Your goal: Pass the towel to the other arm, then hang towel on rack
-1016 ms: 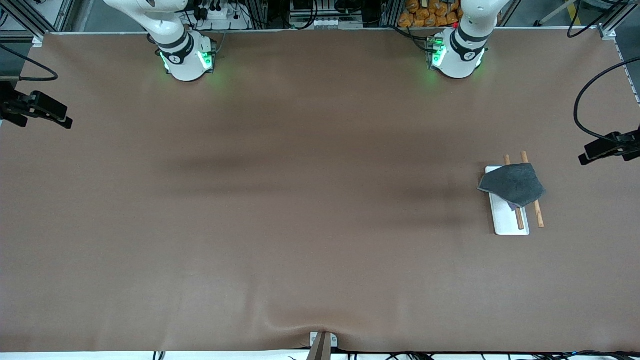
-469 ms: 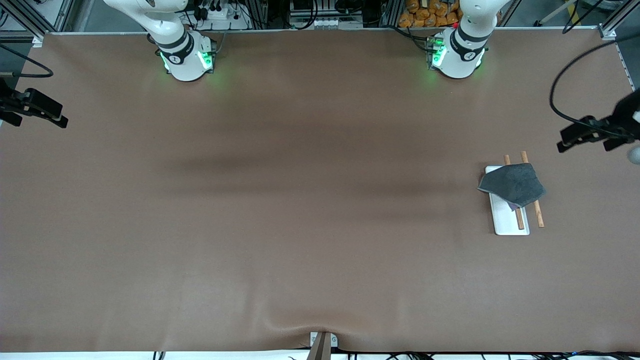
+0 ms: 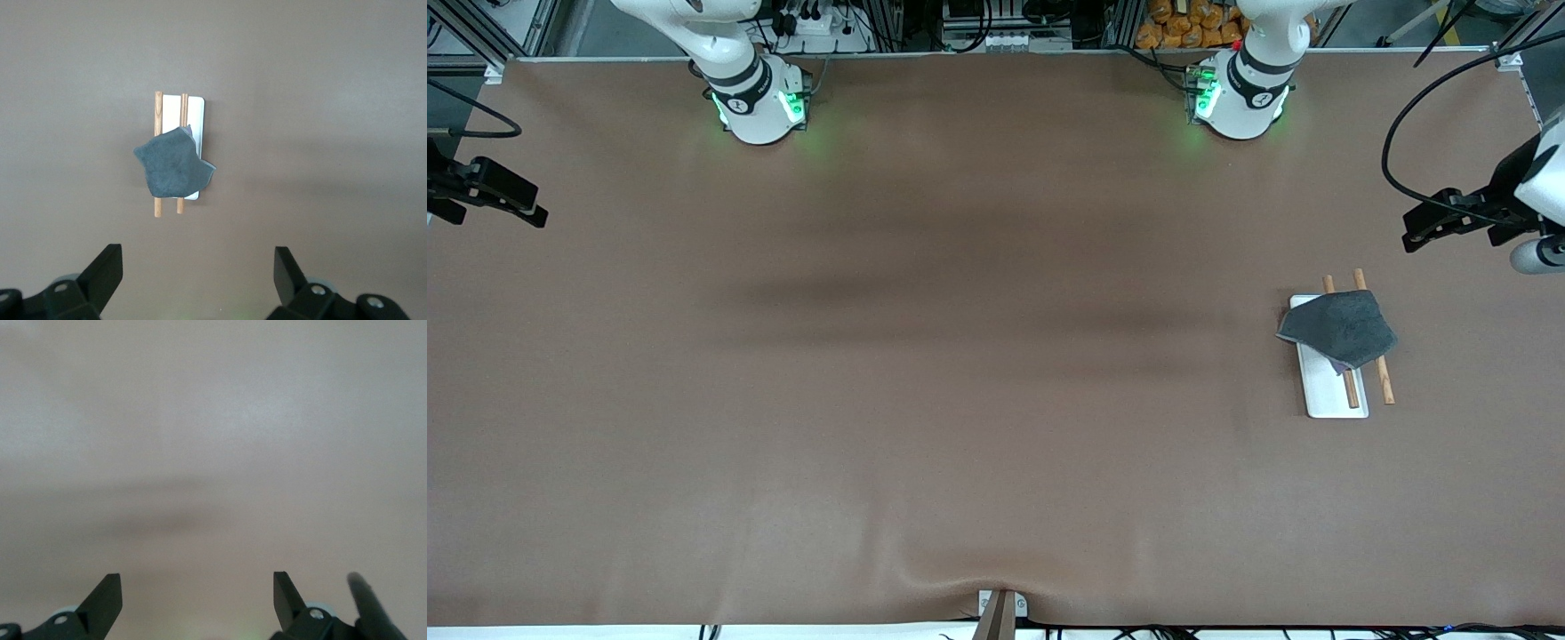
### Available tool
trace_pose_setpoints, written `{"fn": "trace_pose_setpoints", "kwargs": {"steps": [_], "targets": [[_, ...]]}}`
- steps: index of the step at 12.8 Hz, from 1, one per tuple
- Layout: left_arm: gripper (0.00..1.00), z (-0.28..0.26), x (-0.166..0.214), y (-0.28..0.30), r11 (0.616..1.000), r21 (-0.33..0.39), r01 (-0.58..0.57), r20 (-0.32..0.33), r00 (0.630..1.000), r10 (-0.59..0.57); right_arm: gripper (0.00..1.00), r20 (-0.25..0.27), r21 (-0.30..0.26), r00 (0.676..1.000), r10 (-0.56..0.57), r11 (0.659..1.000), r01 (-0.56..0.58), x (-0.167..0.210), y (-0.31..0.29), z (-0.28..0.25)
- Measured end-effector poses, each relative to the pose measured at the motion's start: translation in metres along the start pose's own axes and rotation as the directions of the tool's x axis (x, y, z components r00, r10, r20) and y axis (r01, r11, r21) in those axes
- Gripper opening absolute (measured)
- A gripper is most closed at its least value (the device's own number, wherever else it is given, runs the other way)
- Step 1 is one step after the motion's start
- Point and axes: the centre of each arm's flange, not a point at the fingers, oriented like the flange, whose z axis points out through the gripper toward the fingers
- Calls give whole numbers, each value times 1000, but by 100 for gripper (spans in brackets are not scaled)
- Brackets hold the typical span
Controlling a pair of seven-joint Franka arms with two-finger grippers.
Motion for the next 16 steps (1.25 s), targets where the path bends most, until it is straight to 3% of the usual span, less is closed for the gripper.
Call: {"fn": "trace_pose_setpoints", "kwargs": {"steps": [16], "targets": [[100, -7, -30, 3, 1000, 3, 0, 10, 1000, 0, 100, 0, 0, 1000, 0, 1000, 0, 0, 0, 0]]}}
